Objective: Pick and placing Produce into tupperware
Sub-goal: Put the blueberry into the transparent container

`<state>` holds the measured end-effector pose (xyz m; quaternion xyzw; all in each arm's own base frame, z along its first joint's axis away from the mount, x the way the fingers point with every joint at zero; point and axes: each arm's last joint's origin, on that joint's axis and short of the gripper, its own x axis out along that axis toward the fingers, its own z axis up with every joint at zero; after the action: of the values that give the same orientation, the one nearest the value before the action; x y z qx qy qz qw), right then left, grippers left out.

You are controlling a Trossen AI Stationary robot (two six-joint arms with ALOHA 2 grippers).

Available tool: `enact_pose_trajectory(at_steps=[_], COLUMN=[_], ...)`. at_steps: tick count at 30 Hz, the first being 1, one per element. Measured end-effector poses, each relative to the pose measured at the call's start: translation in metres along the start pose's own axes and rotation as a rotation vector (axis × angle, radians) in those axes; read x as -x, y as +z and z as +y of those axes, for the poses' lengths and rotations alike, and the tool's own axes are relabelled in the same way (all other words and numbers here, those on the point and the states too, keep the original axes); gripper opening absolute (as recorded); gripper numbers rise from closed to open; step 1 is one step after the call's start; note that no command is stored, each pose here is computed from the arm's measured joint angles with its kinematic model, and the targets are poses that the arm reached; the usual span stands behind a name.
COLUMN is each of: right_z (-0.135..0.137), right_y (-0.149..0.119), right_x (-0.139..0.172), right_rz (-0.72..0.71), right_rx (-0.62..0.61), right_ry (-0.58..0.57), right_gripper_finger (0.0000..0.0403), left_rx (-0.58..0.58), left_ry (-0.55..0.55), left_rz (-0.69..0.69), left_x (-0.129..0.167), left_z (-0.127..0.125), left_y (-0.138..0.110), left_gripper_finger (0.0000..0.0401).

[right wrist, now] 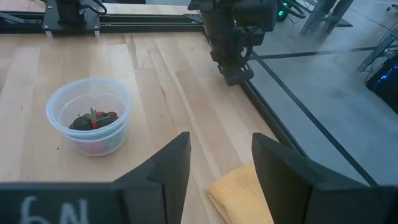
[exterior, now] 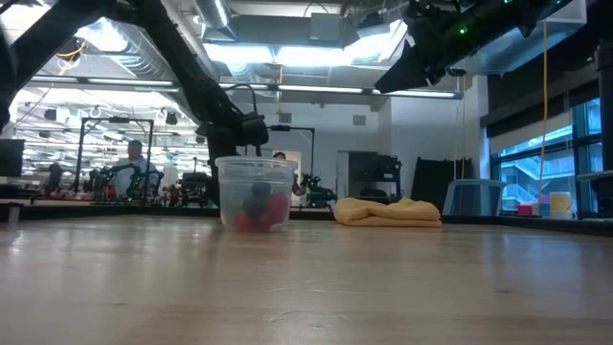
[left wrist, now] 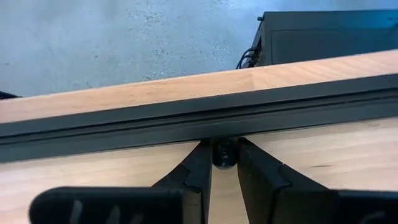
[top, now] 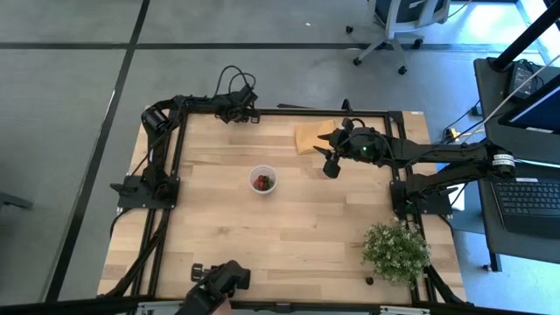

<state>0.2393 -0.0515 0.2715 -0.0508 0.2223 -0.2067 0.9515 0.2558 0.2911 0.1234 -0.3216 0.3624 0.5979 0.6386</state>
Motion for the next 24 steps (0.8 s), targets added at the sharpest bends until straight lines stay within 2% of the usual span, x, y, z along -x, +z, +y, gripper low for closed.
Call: enact_pose_trajectory(at_steps=[5,8,11,16,24], right_z=[0.000,0.000,0.000,0.000,0.000], right_y=[0.000,0.000,0.000,-0.001,-0.001], right_x=[0.000,0.000,0.000,0.000,0.000], right_rz=[0.004,0.005,0.006,0.006,0.006], right_rx=[0.023,0.031,0.033,0.069,0.079], right_ry=[0.000,0.000,0.000,0.000,0.005], right_gripper_finger=[0.0174,0.0174,0.0174,0.0174,0.0174], left_rx=[-0.029,-0.021,-0.044,-0.113,-0.311], left_ry=[-0.055,-0.141,-0.236,-0.542,-0.949], left_rz=[-0.021,-0.092,-0.051,-0.031,0.010], left_x=[0.019,0.045,0.063,0.117,0.209], left_z=[0.002,0.002,0.005,0.008,0.014], left_y=[0.008,0.024,0.026,0.033,0.015], left_gripper_finger=[0.0054,0.0056,0.0058,0.0053,0.0055])
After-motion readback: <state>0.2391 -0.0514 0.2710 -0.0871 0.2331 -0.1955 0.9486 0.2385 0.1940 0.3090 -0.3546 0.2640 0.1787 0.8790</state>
